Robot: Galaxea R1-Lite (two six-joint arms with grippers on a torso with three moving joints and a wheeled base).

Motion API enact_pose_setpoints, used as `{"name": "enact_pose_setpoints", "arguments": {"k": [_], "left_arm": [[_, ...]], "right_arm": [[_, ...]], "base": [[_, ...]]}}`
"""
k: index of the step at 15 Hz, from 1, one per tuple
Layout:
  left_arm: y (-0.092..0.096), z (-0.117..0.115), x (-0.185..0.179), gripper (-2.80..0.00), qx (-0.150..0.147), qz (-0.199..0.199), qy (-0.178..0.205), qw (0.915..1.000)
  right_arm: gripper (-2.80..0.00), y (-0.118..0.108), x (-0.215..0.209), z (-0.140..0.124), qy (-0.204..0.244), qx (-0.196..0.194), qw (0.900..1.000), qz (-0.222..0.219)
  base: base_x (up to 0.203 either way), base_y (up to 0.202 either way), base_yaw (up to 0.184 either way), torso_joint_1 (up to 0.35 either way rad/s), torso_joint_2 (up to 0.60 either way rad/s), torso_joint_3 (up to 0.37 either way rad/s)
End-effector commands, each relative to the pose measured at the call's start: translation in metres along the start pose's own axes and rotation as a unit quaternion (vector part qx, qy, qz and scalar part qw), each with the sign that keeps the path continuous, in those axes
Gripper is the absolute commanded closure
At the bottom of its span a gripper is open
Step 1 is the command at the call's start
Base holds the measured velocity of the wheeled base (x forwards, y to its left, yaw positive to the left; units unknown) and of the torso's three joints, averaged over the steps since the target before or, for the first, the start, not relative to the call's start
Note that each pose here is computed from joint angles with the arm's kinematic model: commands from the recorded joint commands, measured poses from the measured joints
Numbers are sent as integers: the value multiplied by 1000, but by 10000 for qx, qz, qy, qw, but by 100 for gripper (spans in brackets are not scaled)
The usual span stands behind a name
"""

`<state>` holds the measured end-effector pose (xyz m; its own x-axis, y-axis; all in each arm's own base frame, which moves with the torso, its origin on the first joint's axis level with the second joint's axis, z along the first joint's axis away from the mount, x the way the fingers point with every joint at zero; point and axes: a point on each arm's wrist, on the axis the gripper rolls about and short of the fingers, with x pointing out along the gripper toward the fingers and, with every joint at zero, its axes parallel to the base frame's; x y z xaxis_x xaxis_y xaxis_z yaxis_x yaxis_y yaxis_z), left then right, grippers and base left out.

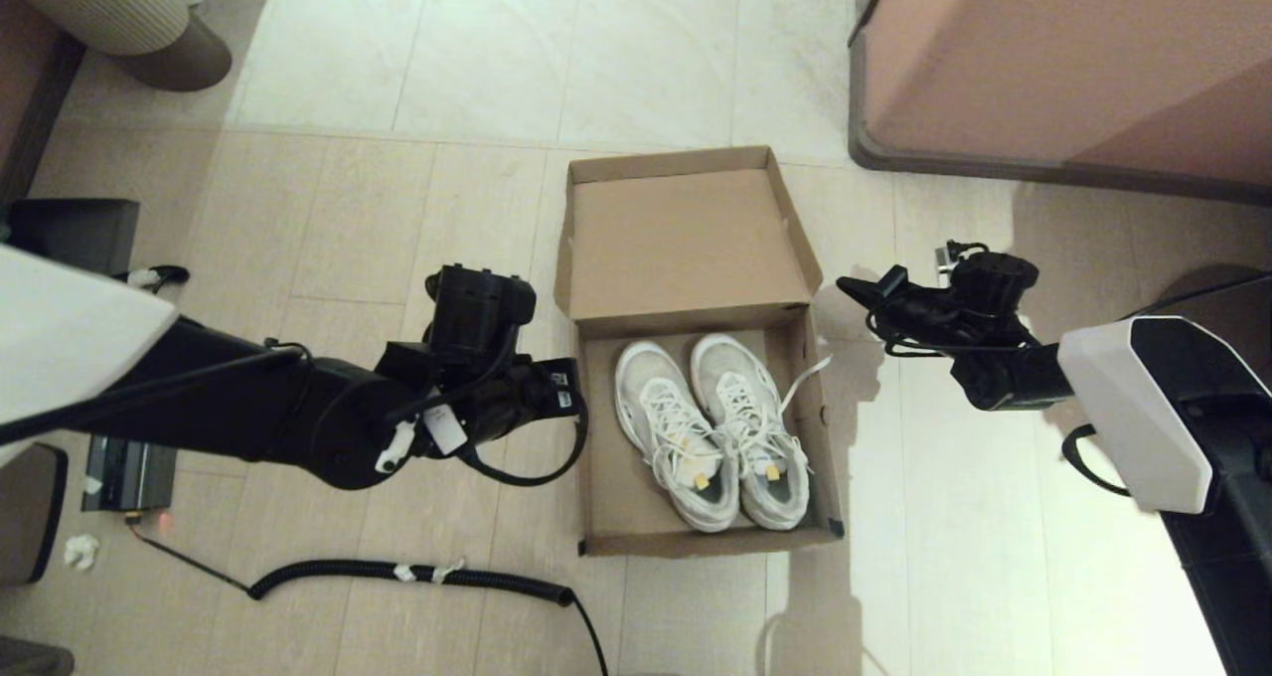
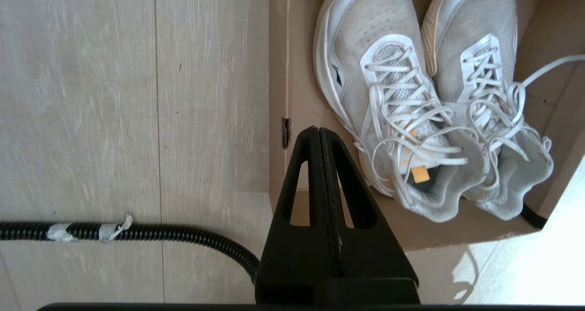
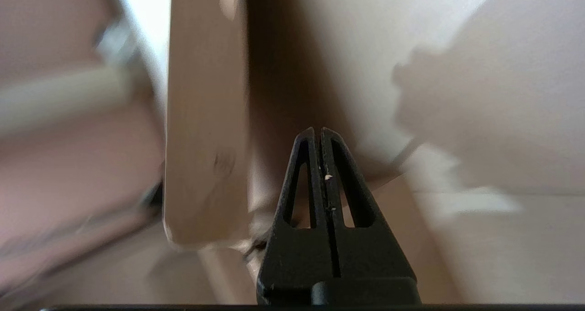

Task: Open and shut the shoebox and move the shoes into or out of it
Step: Close the shoe box

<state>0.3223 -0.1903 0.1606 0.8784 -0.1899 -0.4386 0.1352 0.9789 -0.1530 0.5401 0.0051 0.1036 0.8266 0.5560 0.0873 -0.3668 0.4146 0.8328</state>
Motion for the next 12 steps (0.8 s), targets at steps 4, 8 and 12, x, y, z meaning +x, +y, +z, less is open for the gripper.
{"name": "enact_pose_setpoints", "arguments": {"k": [4,8,12], "left_arm": [[1,-4,0,0,-28,-19,-79,10000],[6,-13,-5,0,-22,-4,-52,10000],[7,-12,-11,0,-43,-27,-125,9999]], "right_arm": [[0,-16,9,-16,576,165,9977,311],[0,-12,13,-21,685,180,9959,569],[0,-6,14,-24,831,405,9916,908]], "base": [[0,0,0,0,0,0],[0,0,0,0,0,0],[0,0,0,0,0,0]]}}
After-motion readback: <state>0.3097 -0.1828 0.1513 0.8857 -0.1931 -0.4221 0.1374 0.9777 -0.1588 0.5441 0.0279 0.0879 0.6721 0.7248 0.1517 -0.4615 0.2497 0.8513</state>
